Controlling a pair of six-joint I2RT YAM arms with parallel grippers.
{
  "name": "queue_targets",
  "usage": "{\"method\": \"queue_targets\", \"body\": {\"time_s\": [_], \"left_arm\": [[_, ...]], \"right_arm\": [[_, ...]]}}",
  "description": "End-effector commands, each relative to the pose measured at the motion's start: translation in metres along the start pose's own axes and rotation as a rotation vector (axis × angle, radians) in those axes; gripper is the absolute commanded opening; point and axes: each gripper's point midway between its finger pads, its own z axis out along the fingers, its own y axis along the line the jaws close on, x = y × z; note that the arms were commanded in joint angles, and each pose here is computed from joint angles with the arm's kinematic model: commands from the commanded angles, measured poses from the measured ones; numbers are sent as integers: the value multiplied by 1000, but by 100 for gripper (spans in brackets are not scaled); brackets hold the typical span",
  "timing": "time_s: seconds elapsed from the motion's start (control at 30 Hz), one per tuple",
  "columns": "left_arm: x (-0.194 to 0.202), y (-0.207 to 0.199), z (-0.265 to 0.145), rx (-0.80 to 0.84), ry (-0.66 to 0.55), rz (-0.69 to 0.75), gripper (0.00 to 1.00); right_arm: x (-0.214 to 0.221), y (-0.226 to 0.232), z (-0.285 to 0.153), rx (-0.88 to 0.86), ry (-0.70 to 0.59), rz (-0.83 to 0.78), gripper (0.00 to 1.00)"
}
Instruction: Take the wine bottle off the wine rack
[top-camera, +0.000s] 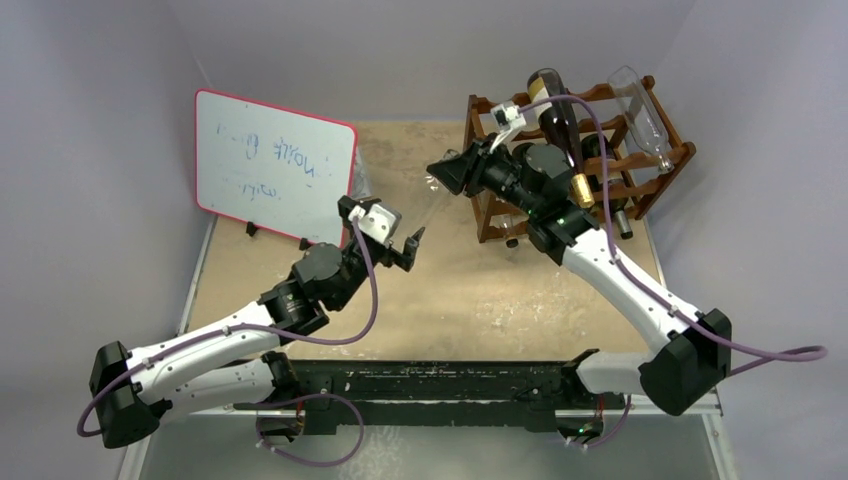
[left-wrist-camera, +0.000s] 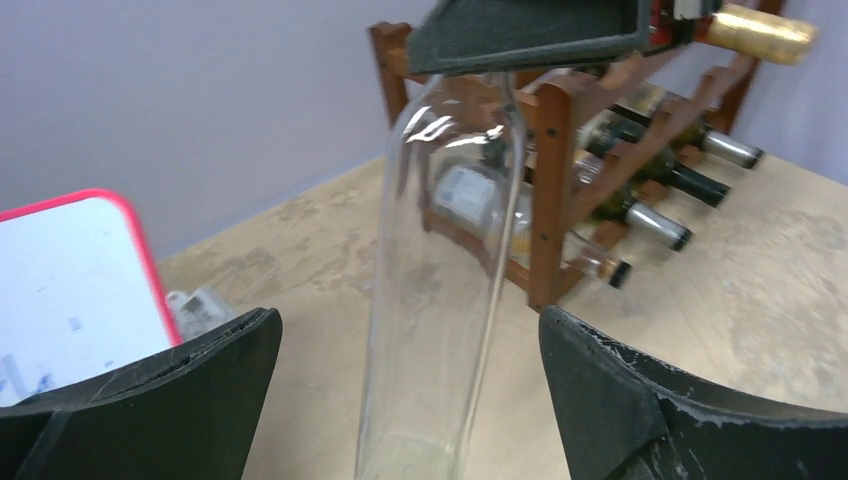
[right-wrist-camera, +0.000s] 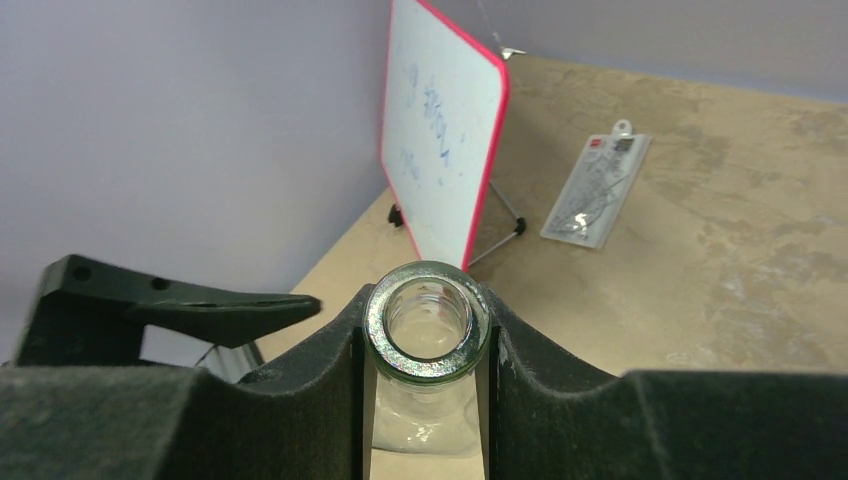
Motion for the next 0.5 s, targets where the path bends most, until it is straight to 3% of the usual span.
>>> {"method": "queue_targets", "body": {"time_s": [0.0, 0.2, 0.47], "left_arm": [[-31, 55, -15, -280, -72, -53, 100], [-21, 117, -45, -639, -33, -67, 100], [-34, 145, -61, -726, -103, -189, 100]], "right_arm": [[-60, 6, 10, 39, -146, -128, 0], [-61, -29, 34, 174, -129, -184, 0], [-48, -67, 80, 325, -95, -254, 0]]}}
